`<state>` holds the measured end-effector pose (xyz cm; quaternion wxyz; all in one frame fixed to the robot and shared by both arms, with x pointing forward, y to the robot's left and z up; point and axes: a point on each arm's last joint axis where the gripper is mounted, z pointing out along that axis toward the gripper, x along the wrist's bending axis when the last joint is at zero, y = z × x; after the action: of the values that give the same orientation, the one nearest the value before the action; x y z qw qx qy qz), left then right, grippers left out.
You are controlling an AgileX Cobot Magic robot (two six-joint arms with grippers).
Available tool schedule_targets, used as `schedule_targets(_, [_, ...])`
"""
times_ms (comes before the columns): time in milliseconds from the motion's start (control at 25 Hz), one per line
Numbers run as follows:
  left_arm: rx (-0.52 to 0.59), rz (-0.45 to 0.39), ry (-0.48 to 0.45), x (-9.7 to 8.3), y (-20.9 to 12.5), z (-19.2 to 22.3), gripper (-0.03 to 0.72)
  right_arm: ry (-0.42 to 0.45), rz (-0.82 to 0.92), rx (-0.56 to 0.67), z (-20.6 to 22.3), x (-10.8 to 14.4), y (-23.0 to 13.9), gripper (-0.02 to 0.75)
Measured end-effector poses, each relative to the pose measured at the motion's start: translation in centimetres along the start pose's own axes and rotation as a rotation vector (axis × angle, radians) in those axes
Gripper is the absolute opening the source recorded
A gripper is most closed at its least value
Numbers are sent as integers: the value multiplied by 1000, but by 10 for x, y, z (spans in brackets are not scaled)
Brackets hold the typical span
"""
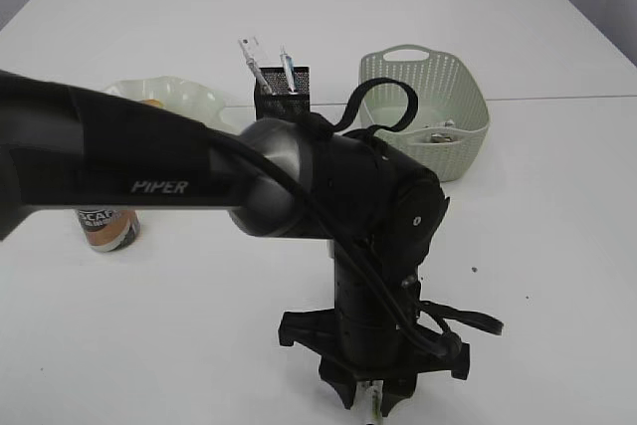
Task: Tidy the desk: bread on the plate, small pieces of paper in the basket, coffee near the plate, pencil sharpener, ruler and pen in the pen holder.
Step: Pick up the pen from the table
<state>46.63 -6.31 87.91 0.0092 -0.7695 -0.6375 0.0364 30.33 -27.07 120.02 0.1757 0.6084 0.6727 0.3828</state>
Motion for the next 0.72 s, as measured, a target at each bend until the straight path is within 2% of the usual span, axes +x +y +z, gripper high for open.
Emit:
schedule_targets(320, [17,4,-4,-1,-1,3,237,0,0,0,0,0,0,349])
schedule_targets(720, [31,25,5,0,-1,6,171,0,0,0,0,0,0,349])
